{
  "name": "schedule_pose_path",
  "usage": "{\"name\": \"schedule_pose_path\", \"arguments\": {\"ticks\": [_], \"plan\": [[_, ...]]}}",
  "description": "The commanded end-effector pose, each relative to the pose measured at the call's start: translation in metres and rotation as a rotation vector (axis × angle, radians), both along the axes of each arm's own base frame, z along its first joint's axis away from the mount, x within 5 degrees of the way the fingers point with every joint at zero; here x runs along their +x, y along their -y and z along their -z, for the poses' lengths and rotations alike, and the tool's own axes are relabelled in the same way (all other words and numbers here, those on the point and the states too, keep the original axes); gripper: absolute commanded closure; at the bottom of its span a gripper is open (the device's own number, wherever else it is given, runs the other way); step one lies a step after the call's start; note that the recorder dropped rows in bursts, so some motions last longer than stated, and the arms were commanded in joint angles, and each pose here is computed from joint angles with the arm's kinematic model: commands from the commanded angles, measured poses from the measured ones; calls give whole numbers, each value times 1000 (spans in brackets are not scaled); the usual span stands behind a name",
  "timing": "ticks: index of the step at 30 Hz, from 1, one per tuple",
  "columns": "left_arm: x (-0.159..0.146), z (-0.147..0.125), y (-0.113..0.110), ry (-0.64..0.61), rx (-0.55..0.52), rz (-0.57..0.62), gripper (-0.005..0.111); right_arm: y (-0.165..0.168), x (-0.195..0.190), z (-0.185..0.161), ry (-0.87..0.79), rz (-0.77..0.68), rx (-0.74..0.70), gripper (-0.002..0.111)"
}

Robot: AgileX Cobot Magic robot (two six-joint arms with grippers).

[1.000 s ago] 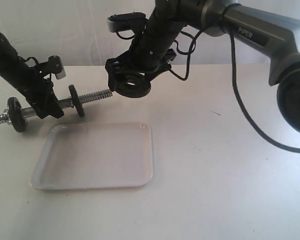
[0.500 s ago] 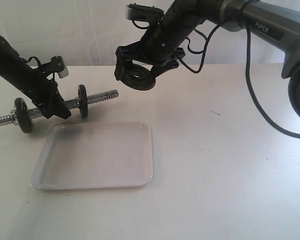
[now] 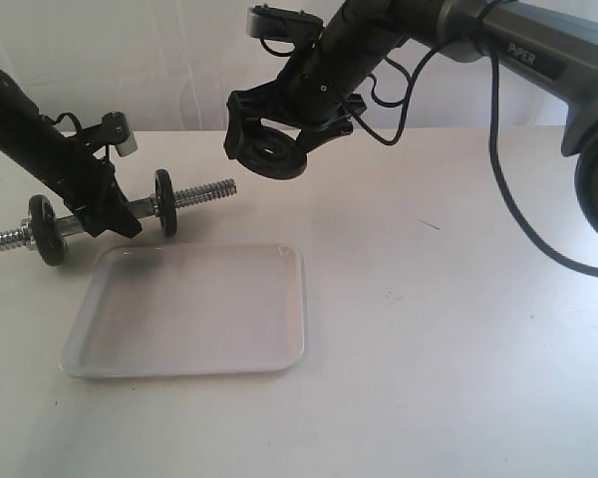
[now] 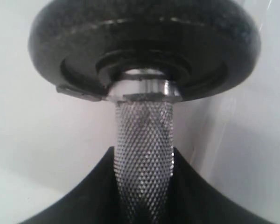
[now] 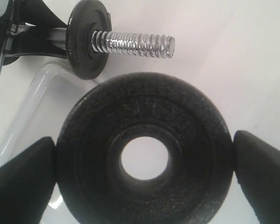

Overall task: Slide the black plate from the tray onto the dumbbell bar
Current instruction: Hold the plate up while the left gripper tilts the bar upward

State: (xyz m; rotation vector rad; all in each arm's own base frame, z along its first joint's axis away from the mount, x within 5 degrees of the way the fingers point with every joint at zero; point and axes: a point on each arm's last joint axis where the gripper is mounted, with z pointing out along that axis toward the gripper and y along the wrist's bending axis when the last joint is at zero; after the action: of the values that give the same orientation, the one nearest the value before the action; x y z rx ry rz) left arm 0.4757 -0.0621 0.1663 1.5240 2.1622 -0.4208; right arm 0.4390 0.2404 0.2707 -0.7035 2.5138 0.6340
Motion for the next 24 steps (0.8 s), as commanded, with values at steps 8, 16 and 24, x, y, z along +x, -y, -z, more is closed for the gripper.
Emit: {"name": "schedule_pose_path", "arguments": {"ticks": [8, 16, 24], "plan": [[-14, -47, 19, 17, -30, 44, 107, 3, -2, -20, 45, 4, 45, 108], [-15, -30, 33, -12, 43, 86, 91, 3, -3, -20, 44, -4, 41, 108], [-15, -29, 34, -15, 43, 67, 54, 3, -3, -20, 49, -11, 38, 108]]}}
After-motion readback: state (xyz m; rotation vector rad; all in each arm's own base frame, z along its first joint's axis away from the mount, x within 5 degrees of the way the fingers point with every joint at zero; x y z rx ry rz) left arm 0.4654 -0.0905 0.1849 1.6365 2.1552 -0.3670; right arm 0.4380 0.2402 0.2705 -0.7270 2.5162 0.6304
